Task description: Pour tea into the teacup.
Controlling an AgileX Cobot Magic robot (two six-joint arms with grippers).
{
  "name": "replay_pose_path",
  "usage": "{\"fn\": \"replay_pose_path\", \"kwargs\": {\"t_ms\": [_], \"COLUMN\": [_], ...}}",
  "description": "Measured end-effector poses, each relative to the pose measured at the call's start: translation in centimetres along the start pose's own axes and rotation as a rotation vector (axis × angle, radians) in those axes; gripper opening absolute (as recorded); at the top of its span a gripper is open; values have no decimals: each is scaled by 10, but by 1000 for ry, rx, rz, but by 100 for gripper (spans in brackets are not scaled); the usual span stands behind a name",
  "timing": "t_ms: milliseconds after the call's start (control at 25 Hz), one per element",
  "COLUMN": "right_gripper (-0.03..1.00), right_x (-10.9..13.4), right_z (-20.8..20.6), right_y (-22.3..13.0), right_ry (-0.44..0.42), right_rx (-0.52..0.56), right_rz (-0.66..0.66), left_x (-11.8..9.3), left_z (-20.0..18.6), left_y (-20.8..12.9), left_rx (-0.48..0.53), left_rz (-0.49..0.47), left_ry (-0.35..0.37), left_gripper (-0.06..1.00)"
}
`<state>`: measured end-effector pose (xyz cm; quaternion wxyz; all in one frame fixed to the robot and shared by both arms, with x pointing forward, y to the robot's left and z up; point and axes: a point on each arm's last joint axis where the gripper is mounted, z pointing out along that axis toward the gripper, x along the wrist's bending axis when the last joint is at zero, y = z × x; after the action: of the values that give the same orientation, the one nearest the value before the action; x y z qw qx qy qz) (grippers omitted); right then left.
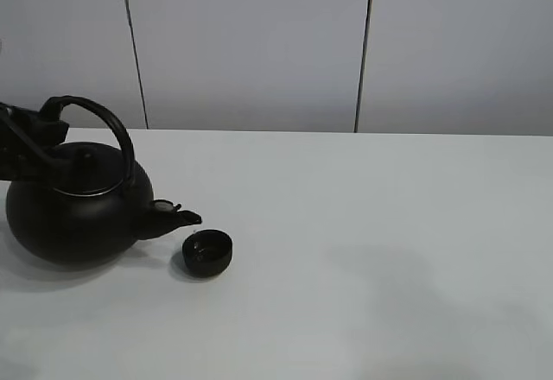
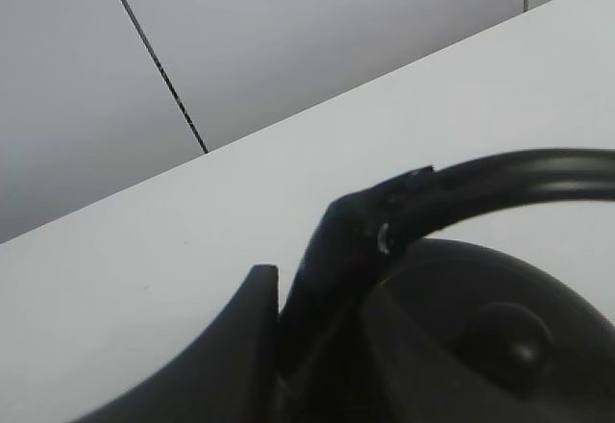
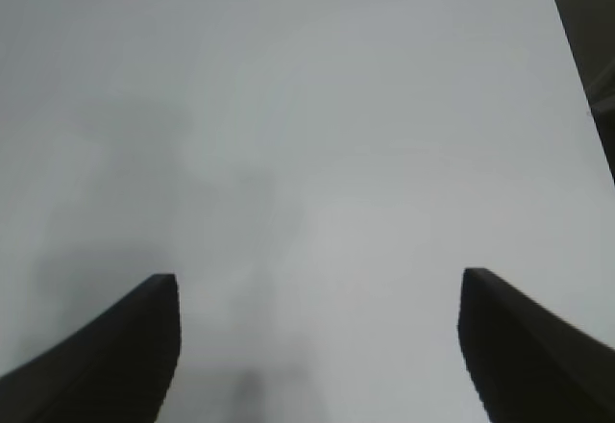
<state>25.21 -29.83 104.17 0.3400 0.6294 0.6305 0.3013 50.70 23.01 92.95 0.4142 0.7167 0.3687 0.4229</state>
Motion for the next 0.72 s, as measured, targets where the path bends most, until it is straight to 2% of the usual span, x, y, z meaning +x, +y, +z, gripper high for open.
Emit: {"fn": "replay_pose_path", "kwargs": {"t_ms": [720], "right_gripper": [55], "right_x": [0], "right_z": [0], "right_y": [0], "right_ry": [0], "right_rx": [0], "right_rz": [0], "left_x": [0], "left_z": [0], "left_y": [0], "left_rx": [0], "left_rz": [23], "left_ry": [0], "left_gripper": [15]}}
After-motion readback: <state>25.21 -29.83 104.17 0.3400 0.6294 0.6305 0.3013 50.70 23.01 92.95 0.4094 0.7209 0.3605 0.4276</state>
